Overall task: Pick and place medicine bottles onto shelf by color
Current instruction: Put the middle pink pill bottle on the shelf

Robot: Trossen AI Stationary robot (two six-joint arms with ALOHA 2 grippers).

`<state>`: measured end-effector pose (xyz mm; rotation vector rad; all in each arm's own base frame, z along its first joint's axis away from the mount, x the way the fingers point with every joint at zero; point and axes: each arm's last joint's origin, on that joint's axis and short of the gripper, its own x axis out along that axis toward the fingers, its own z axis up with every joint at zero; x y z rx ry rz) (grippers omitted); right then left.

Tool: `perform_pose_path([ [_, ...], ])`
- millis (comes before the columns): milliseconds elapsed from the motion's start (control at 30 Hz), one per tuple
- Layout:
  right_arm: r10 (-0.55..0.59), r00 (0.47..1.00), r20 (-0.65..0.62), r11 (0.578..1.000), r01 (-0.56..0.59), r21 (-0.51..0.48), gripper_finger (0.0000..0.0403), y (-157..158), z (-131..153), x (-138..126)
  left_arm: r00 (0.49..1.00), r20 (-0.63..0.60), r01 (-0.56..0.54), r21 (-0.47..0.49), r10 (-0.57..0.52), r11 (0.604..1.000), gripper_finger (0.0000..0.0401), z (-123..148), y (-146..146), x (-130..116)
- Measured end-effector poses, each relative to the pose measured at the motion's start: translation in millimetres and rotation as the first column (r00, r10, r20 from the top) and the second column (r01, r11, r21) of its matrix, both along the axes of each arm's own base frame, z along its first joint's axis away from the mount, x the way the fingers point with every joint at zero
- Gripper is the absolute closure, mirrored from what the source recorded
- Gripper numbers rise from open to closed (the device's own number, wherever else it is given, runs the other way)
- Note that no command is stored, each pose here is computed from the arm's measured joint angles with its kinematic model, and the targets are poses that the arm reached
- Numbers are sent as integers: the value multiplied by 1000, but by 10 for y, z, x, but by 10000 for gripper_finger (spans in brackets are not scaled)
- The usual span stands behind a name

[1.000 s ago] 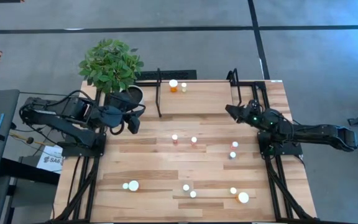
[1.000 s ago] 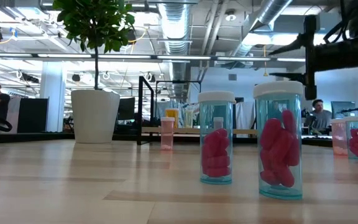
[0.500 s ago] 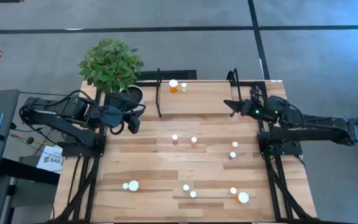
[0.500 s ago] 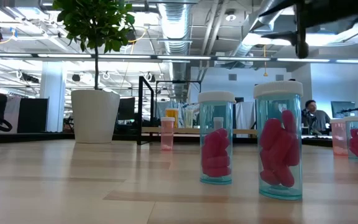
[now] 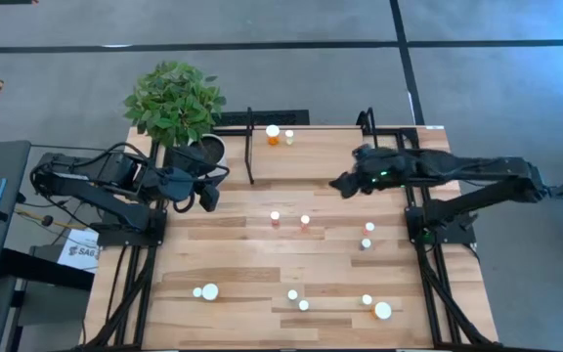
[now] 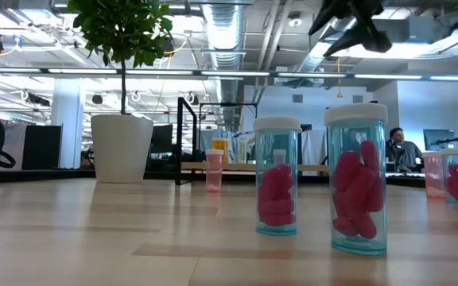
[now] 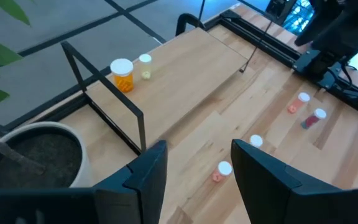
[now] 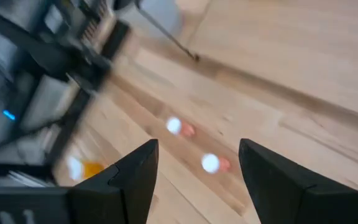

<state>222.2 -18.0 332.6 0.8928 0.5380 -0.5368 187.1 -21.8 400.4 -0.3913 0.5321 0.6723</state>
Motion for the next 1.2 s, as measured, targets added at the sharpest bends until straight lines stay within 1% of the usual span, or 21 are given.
perform_pose_path([
  [67, 53, 997, -59, 998, -54, -14, 154, 25, -24, 138, 1000, -7, 12, -8, -12, 1000, 236, -4, -3, -1],
  [133, 129, 985, -113, 991, -132, -21, 154, 56, -73, 271, 1000, -11, 23, -13, -23, 1000, 236, -5, -6, 0],
  [267, 291, 937, -193, 955, -296, 2, 154, 108, -230, 526, 998, -40, 38, -27, -39, 999, 236, -25, -9, -17],
  [300, 317, 925, -210, 947, -322, 10, 154, 118, -274, 579, 998, -43, 42, -33, -43, 999, 236, -28, -10, -18],
  [367, 336, 910, -241, 940, -339, 30, 154, 138, -367, 689, 997, -57, 45, -45, -48, 998, 236, -39, -11, -28],
  [433, 311, 913, -263, 950, -302, 73, 154, 151, -455, 780, 997, -67, 46, -56, -49, 997, 236, -48, -15, -38],
  [500, 271, 923, -273, 961, -241, 138, 154, 154, -544, 880, 995, -82, 47, -60, -52, 997, 236, -59, -22, -52],
  [567, 252, 920, -299, 959, -198, 201, 154, 161, -652, 969, 995, -84, 52, -61, -57, 997, 236, -61, -34, -55],
  [633, 244, 913, -328, 958, -173, 230, 154, 163, -769, 1047, 994, -86, 57, -60, -62, 997, 236, -63, -47, -58],
  [867, 239, 873, -424, 958, -140, 251, 154, 163, -1122, 1230, 993, -85, 73, -63, -79, 995, 236, -65, -89, -68],
  [1000, 236, 868, -437, 958, -133, 253, 154, 178, -1237, 1293, 993, -86, 81, -63, -86, 995, 236, -65, -105, -72],
  [1200, 195, 851, -488, 974, -108, 200, 154, 193, -1392, 1341, 992, -96, 77, -65, -83, 995, 236, -73, -107, -83],
])
